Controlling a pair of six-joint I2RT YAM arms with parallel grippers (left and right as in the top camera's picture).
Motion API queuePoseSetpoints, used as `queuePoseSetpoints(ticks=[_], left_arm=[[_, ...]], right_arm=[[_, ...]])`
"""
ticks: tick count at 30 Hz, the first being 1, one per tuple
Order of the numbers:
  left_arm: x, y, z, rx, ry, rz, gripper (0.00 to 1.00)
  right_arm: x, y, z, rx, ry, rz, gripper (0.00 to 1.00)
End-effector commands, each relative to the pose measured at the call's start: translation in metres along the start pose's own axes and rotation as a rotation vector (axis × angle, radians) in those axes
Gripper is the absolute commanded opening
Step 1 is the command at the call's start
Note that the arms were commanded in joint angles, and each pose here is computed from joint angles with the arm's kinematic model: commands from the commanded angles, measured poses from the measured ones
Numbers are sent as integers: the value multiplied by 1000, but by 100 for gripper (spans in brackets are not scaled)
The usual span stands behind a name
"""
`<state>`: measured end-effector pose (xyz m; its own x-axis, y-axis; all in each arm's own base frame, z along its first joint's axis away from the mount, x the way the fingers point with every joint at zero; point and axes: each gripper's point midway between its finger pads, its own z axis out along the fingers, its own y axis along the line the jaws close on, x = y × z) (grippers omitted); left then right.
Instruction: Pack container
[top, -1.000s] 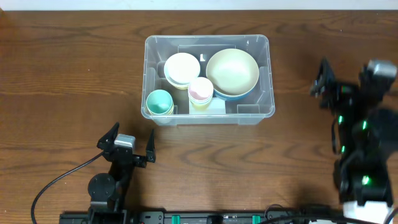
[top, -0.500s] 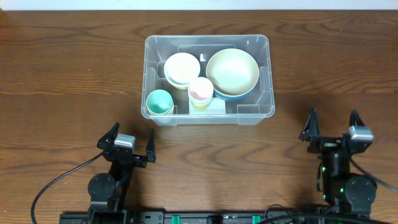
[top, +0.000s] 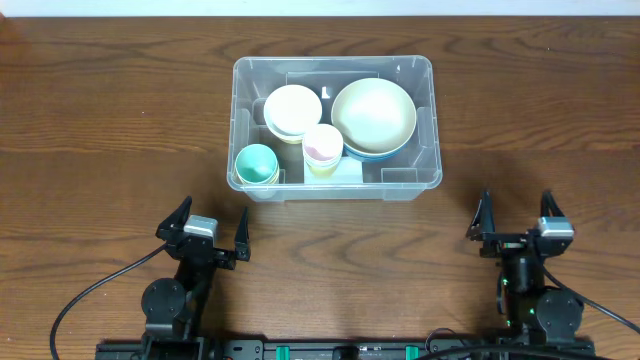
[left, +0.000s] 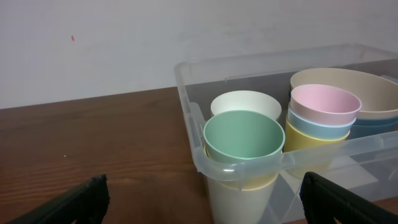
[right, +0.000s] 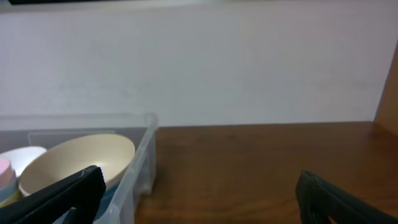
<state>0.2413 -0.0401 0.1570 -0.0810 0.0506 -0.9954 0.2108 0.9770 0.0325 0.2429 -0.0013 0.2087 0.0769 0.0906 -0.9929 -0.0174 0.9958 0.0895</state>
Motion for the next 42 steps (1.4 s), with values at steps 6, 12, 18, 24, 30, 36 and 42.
queuePoseSetpoints(ticks=[6, 12, 18, 24, 30, 36, 42], left_arm=[[15, -4, 1, 19, 44, 11, 98], [16, -4, 1, 19, 44, 11, 98], [15, -4, 1, 19, 44, 11, 98], [16, -4, 1, 19, 44, 11, 98], [16, -4, 1, 19, 44, 11, 98], [16, -4, 1, 19, 44, 11, 98], [16, -4, 1, 19, 44, 11, 98]], right_arm=[[27, -2, 0, -4, 74, -44, 99], [50, -4, -1, 1, 146, -43, 99], [50, -4, -1, 0, 146, -58, 99], [51, -3, -1, -10, 147, -128, 99], [51, -2, -1, -14, 147, -143, 99], [51, -2, -1, -14, 146, -145, 99], [51, -2, -1, -14, 146, -145, 99]])
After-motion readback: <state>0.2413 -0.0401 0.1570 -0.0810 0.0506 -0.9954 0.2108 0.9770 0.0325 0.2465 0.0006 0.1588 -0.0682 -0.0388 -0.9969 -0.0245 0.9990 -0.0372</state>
